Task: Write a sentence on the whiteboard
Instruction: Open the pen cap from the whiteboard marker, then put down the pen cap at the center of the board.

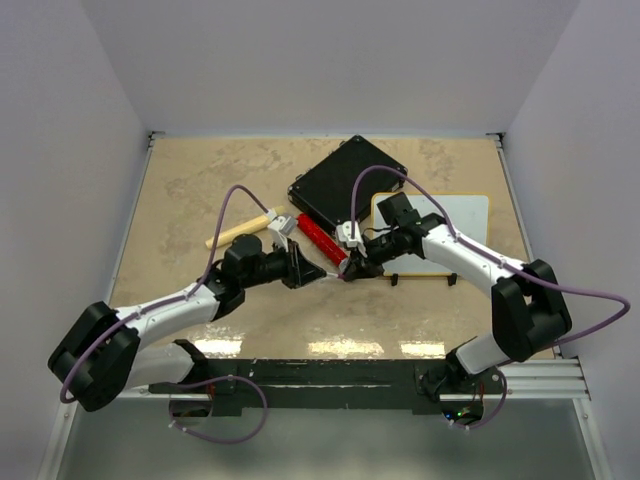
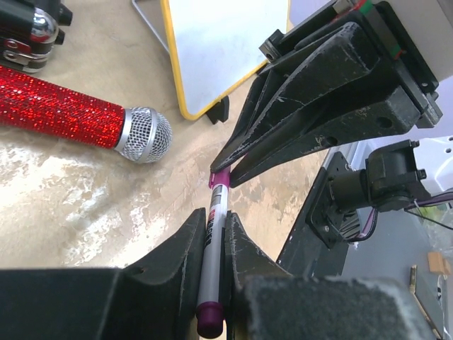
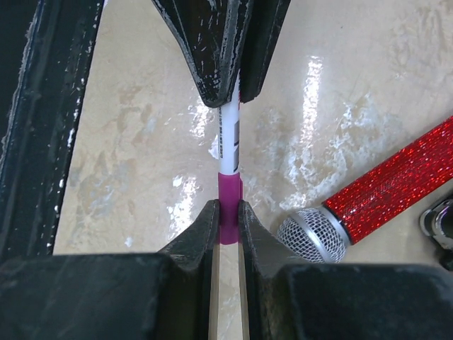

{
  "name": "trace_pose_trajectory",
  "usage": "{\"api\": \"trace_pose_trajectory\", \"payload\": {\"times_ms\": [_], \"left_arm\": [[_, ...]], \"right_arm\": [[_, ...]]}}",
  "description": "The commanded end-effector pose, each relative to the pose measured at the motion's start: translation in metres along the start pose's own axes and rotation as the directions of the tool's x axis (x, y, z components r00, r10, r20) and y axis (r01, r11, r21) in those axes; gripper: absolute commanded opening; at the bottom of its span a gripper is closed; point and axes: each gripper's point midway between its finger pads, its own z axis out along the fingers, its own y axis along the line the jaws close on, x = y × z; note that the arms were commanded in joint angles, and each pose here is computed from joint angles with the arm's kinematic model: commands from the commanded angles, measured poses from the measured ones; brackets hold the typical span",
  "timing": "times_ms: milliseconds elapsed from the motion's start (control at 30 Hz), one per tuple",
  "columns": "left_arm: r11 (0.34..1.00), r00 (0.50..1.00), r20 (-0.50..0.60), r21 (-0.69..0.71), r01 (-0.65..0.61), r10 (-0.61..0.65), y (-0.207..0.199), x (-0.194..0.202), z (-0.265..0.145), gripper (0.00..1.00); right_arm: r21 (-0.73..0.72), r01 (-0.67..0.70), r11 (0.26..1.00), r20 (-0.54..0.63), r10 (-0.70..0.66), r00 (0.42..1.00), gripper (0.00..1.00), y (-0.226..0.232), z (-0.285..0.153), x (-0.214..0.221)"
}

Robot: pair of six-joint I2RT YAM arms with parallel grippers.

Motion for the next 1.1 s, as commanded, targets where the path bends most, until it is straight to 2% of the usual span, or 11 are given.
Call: {"api": "trace_pose_trajectory", "payload": {"times_ms": [0, 300, 400, 533, 667, 833, 1033, 1067], "left_arm": [[0.997, 0.996, 0.08, -0.064, -0.032, 0.037, 0.019, -0.017, -0.014, 0.0], [1.0, 0.997, 0.079, -0.026, 0.005, -0.003, 0.023, -0.002, -0.011, 0.0], [1.0, 0.996, 0.087, -0.006, 0.013, -0.013, 0.02, -0.002, -0.007, 0.0], [1.0, 0.996, 0.095, -0.006, 0.005, -0.004, 0.018, -0.006, -0.004, 0.0], [0.997, 0.995, 0.094, -0.082, -0.012, 0.02, 0.028, -0.009, -0.008, 0.0], [0.986, 0.99, 0.129, -0.161, -0.039, 0.06, 0.033, -0.018, -0.024, 0.0], [0.979, 0.976, 0.18, -0.181, -0.088, 0.121, 0.019, -0.045, -0.038, 0.0], [0.976, 0.973, 0.182, -0.185, -0.111, 0.145, 0.017, -0.049, -0.039, 0.0]], "right_arm": [[0.075, -0.096, 0.993, -0.191, 0.108, 0.976, 0.0, 0.003, -0.012, 0.054], [0.06, -0.094, 0.994, -0.199, 0.104, 0.974, 0.0, 0.002, -0.007, 0.059], [0.027, -0.105, 0.994, -0.179, 0.108, 0.978, 0.12, 0.004, -0.004, 0.054], [0.031, -0.113, 0.993, -0.188, 0.116, 0.975, 0.08, 0.004, -0.003, 0.055], [0.093, -0.108, 0.99, -0.257, 0.129, 0.958, 0.11, -0.002, -0.01, 0.07], [0.147, -0.073, 0.986, -0.363, 0.123, 0.924, 0.22, -0.002, -0.022, 0.094], [0.166, -0.067, 0.984, -0.43, 0.134, 0.893, 0.33, 0.0, -0.027, 0.112], [0.163, -0.065, 0.985, -0.432, 0.13, 0.893, 0.43, 0.0, -0.027, 0.111]]}}
